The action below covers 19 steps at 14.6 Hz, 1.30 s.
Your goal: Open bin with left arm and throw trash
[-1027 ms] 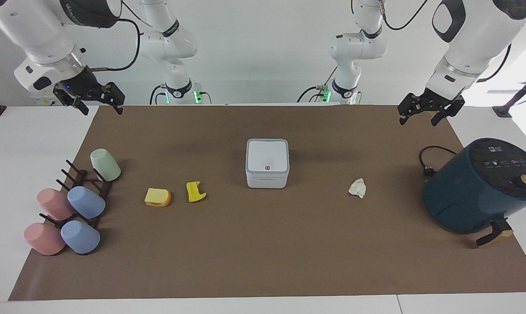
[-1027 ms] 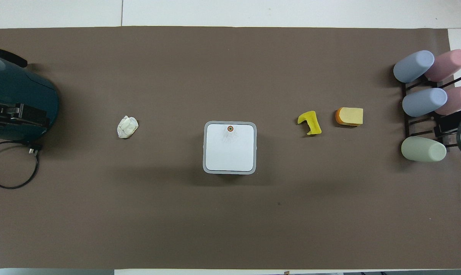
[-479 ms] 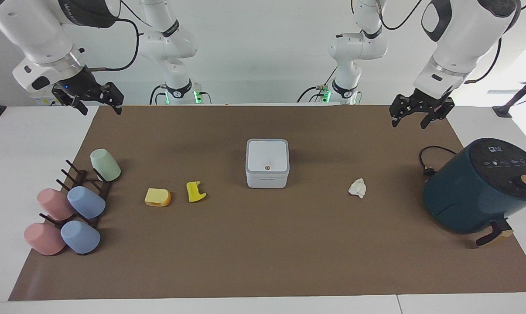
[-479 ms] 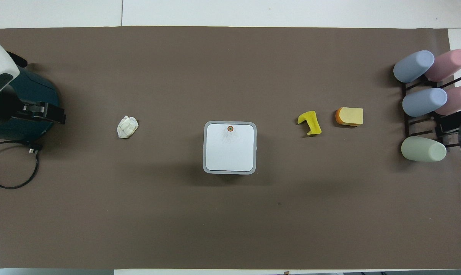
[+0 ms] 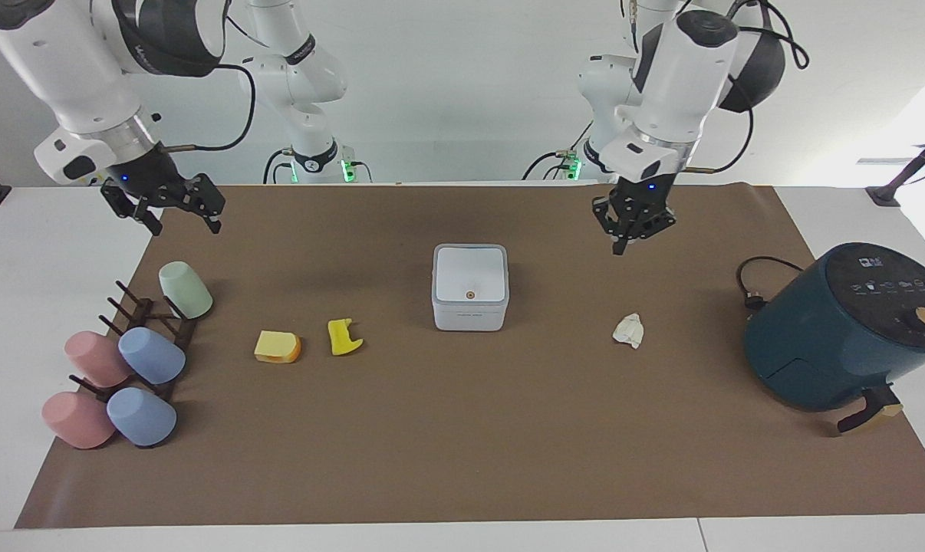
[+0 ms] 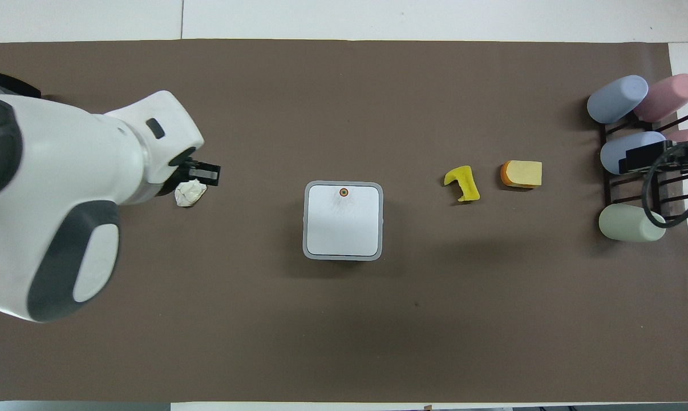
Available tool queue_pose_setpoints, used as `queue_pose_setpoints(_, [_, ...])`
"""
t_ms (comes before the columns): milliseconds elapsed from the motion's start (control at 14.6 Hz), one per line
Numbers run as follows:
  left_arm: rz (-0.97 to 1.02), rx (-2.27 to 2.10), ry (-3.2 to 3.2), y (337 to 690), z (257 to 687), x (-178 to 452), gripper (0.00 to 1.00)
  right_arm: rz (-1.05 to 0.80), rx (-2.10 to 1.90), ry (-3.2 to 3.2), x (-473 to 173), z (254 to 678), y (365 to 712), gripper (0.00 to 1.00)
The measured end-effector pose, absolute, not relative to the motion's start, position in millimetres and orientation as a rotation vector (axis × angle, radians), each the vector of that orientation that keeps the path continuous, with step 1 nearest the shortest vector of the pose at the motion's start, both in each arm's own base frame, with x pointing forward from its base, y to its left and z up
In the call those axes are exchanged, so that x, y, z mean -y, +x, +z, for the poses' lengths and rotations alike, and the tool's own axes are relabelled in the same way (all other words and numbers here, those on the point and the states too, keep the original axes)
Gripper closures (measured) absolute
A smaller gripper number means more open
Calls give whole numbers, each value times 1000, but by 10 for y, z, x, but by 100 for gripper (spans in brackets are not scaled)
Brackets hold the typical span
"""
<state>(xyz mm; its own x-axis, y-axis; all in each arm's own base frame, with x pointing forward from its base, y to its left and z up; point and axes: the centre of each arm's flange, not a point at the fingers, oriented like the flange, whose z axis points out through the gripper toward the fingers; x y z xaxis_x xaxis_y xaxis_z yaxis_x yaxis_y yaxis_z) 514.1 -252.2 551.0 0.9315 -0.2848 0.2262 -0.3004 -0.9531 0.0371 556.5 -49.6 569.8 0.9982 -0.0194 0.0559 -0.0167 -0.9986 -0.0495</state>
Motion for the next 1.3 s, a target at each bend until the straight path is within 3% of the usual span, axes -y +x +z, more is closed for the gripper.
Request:
queue_pose_setpoints(411, [447, 562, 2893, 4872, 4659, 3773, 99, -160, 29, -3091, 187, 4694, 5708, 0])
queue_pose_setpoints(685, [446, 583, 2869, 4826, 4240, 4091, 99, -232, 12, -3099, 182, 3940, 5816, 0])
queue_pose_setpoints(1164, [433, 599, 2870, 4804, 4106, 4164, 99, -194, -42, -3077, 218, 3345, 5875, 0])
queue_pose_setpoints(1301, [373, 611, 2900, 4754, 4141, 4150, 99, -186, -20, -3051, 233, 3187, 5890, 6])
